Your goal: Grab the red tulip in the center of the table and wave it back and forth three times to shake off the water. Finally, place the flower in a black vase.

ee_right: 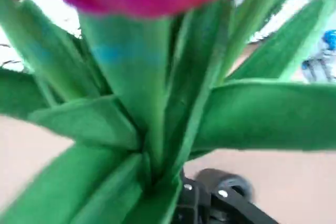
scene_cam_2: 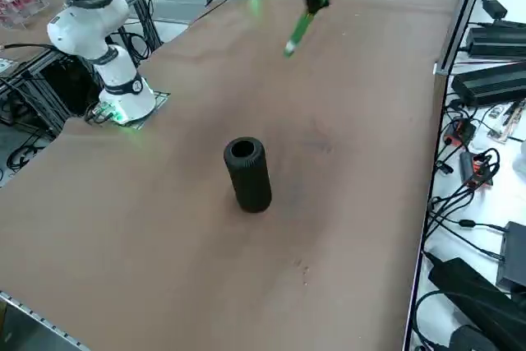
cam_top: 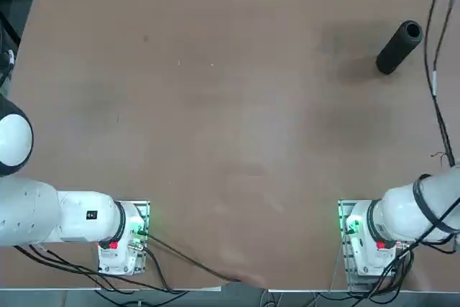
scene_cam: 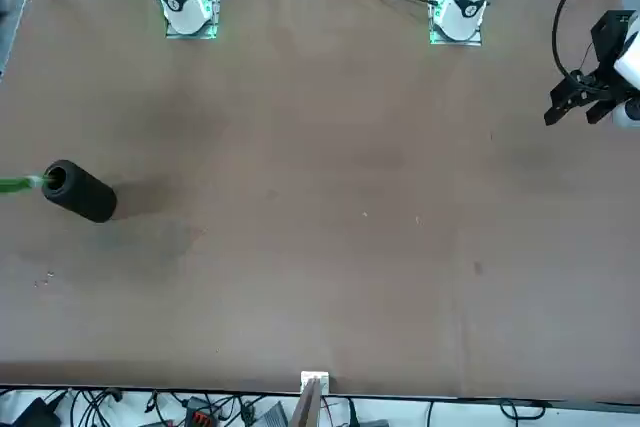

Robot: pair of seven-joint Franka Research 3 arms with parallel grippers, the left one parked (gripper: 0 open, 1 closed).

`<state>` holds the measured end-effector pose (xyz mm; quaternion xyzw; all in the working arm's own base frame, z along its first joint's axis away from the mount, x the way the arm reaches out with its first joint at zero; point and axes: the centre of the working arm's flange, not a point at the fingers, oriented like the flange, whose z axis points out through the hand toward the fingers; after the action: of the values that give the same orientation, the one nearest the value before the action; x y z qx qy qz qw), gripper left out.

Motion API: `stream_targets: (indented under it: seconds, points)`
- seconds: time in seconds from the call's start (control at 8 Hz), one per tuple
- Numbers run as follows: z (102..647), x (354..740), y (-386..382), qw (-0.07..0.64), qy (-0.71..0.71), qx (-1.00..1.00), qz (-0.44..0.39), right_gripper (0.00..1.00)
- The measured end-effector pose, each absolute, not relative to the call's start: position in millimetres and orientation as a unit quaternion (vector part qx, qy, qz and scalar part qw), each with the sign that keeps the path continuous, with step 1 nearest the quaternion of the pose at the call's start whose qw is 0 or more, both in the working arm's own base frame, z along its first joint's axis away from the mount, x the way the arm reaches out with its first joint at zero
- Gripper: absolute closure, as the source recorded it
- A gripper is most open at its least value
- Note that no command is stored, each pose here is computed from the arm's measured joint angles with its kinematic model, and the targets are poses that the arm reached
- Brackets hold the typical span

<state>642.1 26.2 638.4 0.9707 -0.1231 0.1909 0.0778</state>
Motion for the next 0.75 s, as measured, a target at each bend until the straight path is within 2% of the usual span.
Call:
stream_targets:
  seconds: [0.25, 0.38, 0.5, 0.75]
  points:
    - [634, 620, 153, 0.038, -0.122, 0.975, 0.181, 0.88]
    - [633, 609, 189, 0.028, -0.138, 0.974, 0.178, 0.88]
    - [633, 605, 193, 0.033, -0.150, 0.973, 0.172, 0.88]
    - [637, 618, 113, 0.069, -0.153, 0.973, 0.158, 0.88]
